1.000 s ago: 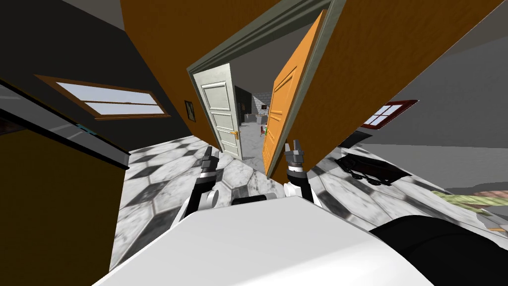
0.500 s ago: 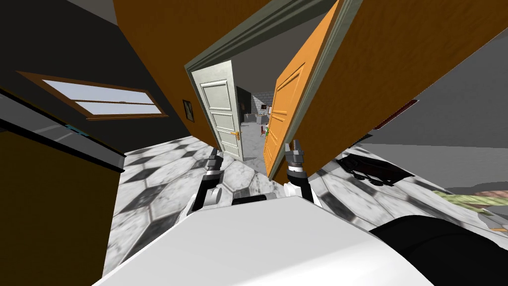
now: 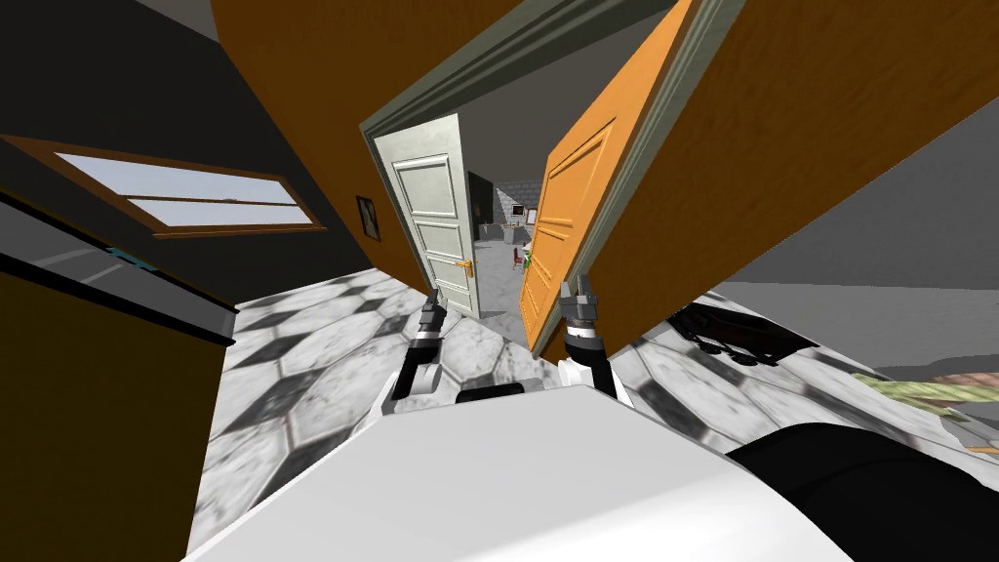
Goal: Push the door open
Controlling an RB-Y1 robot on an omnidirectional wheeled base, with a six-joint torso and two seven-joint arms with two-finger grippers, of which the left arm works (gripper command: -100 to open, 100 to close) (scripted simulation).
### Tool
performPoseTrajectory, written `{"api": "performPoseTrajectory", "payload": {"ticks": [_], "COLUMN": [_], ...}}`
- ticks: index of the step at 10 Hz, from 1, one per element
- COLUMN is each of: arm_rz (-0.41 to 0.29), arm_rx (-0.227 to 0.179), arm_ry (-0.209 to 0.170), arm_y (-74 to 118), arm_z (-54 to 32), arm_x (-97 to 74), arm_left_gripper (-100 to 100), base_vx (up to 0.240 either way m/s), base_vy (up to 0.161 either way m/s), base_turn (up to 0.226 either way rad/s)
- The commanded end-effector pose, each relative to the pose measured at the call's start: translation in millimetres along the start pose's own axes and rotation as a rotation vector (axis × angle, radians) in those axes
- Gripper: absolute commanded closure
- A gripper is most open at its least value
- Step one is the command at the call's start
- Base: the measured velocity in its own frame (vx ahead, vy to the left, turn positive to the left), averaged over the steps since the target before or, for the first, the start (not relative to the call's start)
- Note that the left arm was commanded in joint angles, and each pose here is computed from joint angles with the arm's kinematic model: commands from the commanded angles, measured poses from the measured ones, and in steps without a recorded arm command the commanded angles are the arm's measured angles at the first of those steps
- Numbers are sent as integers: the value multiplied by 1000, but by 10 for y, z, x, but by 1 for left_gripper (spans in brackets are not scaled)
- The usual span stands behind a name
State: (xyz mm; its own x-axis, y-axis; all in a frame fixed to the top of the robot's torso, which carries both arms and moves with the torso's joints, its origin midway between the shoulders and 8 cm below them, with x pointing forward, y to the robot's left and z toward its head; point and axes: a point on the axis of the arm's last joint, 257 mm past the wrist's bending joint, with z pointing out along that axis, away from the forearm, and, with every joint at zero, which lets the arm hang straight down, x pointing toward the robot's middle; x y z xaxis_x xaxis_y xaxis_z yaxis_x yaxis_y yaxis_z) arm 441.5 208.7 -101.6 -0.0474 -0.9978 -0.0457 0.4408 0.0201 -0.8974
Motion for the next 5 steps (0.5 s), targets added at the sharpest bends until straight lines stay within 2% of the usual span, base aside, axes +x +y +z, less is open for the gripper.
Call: {"api": "performPoseTrajectory", "payload": {"ticks": [1,5], "arm_rz": [-17,-53], "arm_rx": [-13,-51], "arm_ry": [19,67], "arm_y": [126,403], "arm_z": [34,117], "arm_x": [81,278], "arm_left_gripper": [-100,-100], "base_vx": [80,101], "base_vy": [92,97], "base_turn": [-22,-26]}}
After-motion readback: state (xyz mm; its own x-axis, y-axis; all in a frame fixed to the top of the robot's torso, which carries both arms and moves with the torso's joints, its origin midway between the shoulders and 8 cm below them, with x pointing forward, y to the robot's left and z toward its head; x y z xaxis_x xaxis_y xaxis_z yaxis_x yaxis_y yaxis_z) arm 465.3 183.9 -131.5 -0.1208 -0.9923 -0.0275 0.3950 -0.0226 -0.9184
